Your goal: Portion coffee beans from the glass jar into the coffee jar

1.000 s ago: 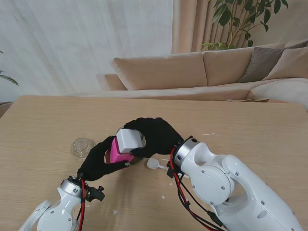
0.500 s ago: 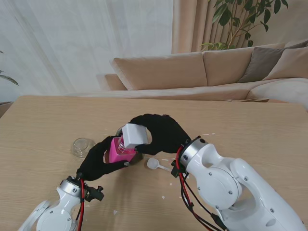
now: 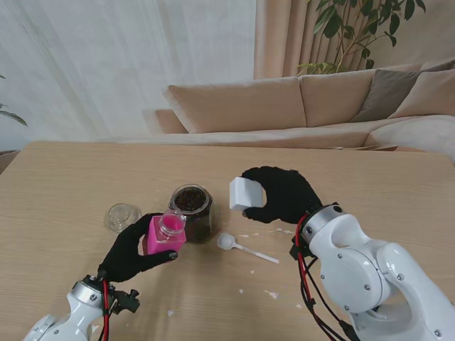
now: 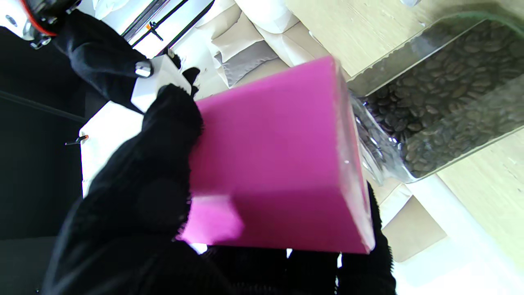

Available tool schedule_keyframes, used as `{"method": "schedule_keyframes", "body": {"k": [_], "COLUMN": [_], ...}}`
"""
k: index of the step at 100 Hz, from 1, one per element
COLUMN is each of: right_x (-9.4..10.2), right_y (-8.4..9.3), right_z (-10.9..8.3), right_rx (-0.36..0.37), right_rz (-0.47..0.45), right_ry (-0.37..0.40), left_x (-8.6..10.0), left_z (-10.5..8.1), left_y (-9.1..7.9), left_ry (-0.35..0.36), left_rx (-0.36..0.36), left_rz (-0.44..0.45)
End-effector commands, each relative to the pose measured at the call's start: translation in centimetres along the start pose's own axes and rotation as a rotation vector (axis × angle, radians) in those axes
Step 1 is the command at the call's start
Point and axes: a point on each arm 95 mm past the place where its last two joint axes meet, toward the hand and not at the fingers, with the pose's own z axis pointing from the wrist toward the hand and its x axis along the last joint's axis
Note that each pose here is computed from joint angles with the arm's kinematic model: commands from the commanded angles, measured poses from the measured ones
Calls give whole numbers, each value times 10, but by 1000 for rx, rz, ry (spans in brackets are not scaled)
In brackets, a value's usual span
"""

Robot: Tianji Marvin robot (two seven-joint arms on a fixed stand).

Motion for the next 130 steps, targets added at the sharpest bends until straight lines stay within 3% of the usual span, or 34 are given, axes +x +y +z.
{"method": "schedule_keyframes", "body": {"k": [1,43,78,101,130], "right_x": [-14,-98,-158,-180,-195], "right_y": [-11,-39,-69,-89,-116], "right_z": [-3,-26,-29,-28,-22], "right_rx": [42,165,265,316,341], "right_rz": [-4,-123,-195,-232,-248], "right_ry": [-56,-398,-600,-672,-688], "left_x": [-4,-19,-29,-30,-30], "left_z": [-10,-24,-20,-20,-21], "left_y": [6,15,22,22,22], "left_ry": [-23,-79,-112,-100,-88], "left_rx": [-22,-13,-31,-45,-43], "left_rz": [-21,-23,-37,-33,-33]}}
